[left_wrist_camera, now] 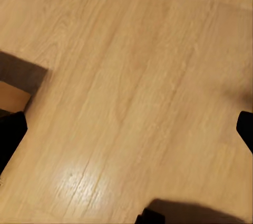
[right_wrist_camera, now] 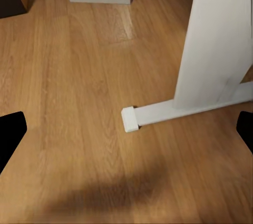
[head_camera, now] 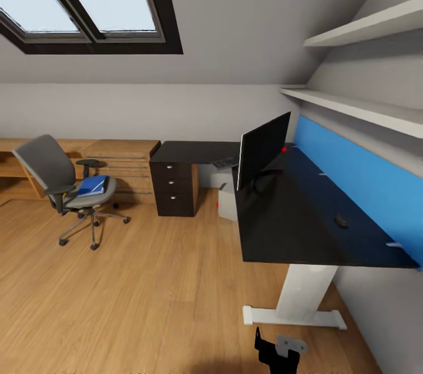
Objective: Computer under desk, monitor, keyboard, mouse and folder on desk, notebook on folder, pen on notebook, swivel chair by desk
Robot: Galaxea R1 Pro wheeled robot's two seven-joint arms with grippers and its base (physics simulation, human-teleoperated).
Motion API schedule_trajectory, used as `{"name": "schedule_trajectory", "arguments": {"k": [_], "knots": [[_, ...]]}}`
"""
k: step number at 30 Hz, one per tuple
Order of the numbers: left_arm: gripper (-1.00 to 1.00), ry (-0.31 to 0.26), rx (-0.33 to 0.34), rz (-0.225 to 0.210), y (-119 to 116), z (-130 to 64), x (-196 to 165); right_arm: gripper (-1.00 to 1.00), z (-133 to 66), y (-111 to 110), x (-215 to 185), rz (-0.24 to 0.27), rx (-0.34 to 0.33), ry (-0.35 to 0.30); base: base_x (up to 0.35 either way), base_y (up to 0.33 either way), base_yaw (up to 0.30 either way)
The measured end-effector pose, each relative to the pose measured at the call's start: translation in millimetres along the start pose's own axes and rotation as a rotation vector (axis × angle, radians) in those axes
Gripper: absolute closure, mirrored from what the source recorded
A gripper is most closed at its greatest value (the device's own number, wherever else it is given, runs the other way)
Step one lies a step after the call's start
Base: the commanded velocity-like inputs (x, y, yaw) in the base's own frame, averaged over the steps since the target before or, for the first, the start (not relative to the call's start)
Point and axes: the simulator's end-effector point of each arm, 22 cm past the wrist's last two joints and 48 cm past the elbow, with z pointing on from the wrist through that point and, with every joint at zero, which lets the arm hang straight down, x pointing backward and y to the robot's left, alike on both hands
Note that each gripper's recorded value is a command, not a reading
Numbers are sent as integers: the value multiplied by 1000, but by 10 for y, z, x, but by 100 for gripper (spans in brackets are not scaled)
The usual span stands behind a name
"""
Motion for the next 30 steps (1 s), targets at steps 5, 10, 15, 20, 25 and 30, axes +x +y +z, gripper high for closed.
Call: {"name": "schedule_trajectory", "arguments": {"k": [5,10,15,20,25,30], "knots": [[-100,3,-2,2,7,-5,24,-100,1,0,1,0,0,0,-191,-185,0],[-100,7,-3,4,11,-7,38,-100,1,0,1,0,0,0,-183,-262,0],[-100,14,-3,7,11,-8,55,-100,2,1,-4,0,0,-1,-121,-305,0],[-100,15,-3,9,18,-9,60,-100,10,4,-51,-4,-4,-17,-9,-338,0],[-100,15,-4,8,21,-8,58,-100,102,-87,-260,-6,6,-63,-1,-321,0],[-100,12,-4,8,21,-8,53,-100,383,-240,-1008,7,30,-182,0,-133,0]]}}
